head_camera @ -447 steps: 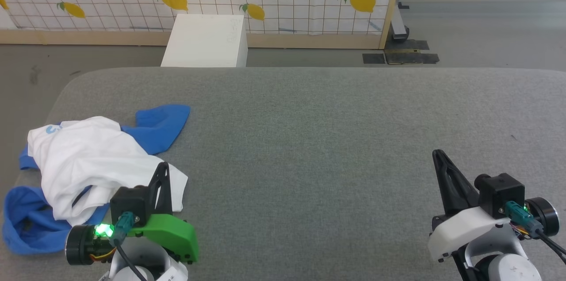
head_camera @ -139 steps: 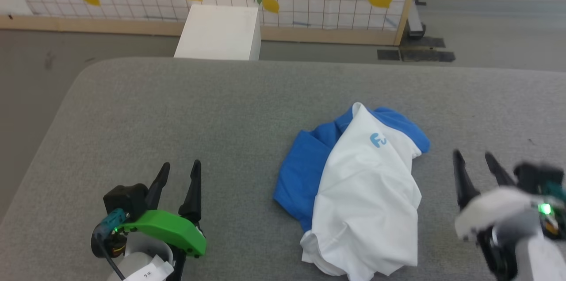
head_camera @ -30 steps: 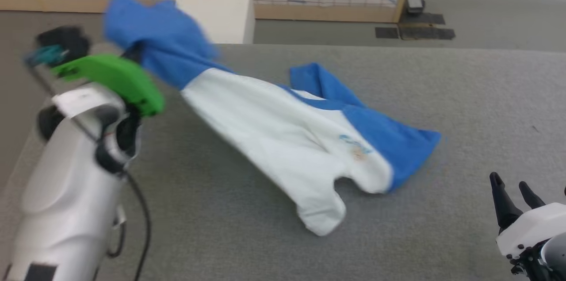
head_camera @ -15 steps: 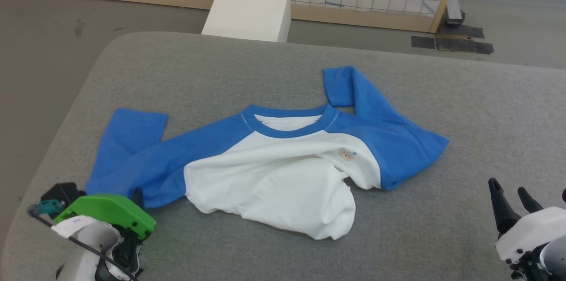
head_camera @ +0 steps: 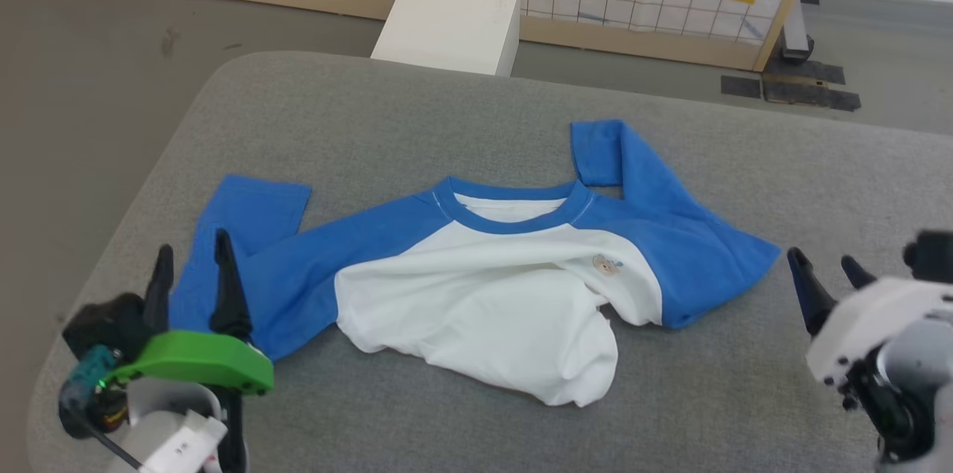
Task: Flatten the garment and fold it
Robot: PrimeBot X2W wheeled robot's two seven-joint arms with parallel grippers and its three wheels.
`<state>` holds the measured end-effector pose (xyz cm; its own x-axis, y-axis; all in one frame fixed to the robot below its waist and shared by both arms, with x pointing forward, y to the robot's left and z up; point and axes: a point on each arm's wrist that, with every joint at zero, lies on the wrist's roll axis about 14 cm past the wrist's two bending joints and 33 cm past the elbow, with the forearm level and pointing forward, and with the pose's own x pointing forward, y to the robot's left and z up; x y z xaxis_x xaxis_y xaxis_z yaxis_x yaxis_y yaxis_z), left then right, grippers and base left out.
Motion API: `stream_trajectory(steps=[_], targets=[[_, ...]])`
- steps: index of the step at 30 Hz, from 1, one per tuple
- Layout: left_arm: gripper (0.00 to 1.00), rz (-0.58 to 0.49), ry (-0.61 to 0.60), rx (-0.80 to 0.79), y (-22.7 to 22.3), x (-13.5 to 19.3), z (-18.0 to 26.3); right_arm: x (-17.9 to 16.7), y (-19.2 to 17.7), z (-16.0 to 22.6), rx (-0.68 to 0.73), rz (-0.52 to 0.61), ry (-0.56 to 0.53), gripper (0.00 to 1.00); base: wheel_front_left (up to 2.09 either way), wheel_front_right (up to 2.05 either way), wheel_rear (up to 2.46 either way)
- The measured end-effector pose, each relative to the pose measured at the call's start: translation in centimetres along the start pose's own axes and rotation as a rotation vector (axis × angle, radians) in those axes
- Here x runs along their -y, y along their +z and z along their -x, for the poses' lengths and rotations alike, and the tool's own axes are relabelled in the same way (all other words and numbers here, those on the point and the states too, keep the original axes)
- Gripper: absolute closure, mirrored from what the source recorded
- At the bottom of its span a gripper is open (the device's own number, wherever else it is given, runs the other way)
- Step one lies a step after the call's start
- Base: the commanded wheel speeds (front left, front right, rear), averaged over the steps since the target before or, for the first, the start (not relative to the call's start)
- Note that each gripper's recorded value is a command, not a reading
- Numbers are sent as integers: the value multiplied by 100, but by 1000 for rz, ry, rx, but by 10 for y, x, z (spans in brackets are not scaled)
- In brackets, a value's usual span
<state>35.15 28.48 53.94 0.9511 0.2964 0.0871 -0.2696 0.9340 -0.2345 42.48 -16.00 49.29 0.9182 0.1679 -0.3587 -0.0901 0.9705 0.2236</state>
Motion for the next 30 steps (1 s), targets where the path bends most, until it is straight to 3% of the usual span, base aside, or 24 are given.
stream_trajectory(steps=[8, 15, 20, 25, 26, 27, 30], targets=[[0, -1, -9, -22, -19, 14, 1, 2, -10, -45, -240, 251, -54, 0, 0, 0, 0], [0, -5, -42, -33, -31, 29, -11, 21, -37, -81, -415, 345, -102, 0, 0, 0, 0], [0, -5, -27, -64, -44, 26, -14, 4, -86, -92, -555, 374, -29, 0, 0, 0, 0], [0, -20, -10, -100, -58, 20, -13, -6, -93, -102, -554, 382, 21, 0, 0, 0, 0], [0, -24, -10, -101, -58, 19, -13, -7, -92, -104, -541, 373, 31, 69, 0, 0, 0], [0, -27, -9, -101, -59, 18, -14, -8, -90, -105, -525, 364, 37, 100, 0, 0, 0], [0, -27, -22, -96, -58, 21, -17, -8, -78, -106, -449, 289, 45, 100, 0, 0, 0]])
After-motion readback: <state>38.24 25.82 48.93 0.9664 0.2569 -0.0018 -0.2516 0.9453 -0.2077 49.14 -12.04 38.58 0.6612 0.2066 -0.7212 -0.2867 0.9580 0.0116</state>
